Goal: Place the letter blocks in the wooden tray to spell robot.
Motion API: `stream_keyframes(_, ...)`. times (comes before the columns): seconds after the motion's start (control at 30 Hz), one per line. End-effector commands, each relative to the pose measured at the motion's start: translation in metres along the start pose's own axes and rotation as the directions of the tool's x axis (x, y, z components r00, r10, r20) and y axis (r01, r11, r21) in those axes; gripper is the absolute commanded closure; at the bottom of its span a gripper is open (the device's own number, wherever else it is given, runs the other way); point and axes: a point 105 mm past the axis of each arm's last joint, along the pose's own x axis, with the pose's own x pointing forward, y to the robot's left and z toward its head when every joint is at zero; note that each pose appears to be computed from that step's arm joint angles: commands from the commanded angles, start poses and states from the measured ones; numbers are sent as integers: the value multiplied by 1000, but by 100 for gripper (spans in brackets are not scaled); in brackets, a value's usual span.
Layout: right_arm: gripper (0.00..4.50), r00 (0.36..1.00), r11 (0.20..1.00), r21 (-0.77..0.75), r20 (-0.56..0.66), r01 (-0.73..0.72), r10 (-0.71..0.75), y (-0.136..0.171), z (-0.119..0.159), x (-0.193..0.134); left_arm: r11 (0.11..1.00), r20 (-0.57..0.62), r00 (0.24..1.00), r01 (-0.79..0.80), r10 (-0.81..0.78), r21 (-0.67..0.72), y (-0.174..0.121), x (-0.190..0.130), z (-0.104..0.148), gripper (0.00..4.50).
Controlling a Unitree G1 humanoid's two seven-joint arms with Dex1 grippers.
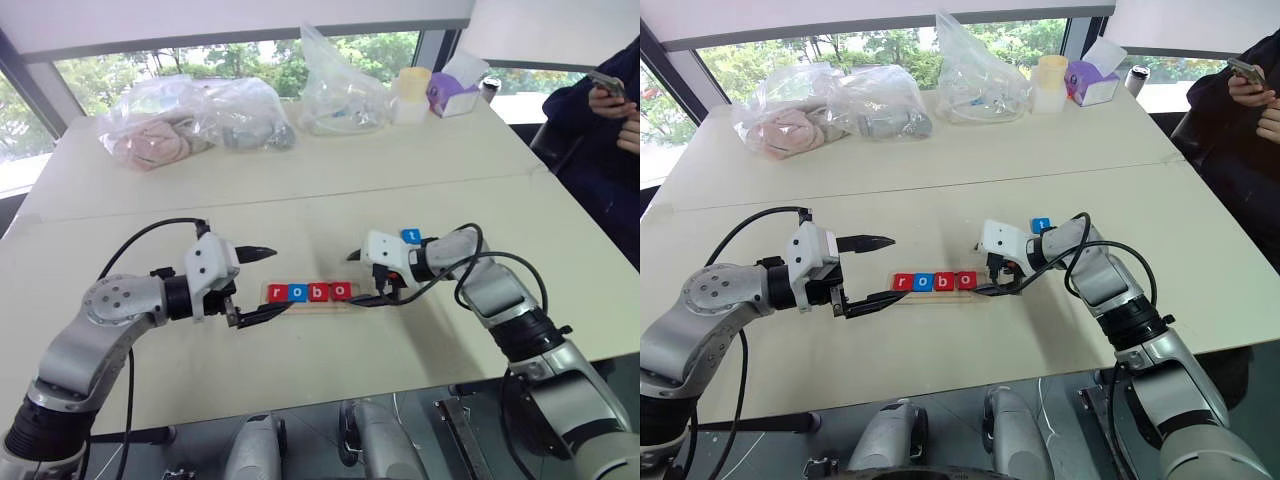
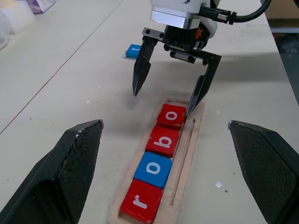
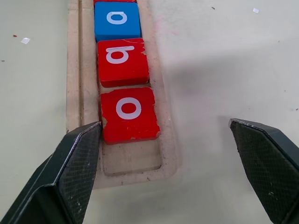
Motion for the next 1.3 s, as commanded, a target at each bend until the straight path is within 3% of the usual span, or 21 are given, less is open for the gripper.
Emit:
stream_keyframes(0.03, 5, 998, 999, -35, 56, 30, -28, -9, 21, -9, 999, 27, 1000, -4, 3, 34, 1, 0, 10, 0)
stream_keyframes(0.33, 5, 996, 996, -24, 21, 82, -81, -18, 13, -30, 999, 20, 1000, -12, 11, 32, 4, -2, 8, 0)
stream_keyframes(0.77, 5, 991, 990, -61, -8, 131, -132, -26, 0, -16, 999, -16, 1000, -8, 8, 38, 8, -13, 6, 0)
stream_keyframes(1.3, 5, 995, 993, -84, 58, 86, -82, -16, 22, 6, 999, -30, 999, -12, 13, 39, 8, -18, 4, 0)
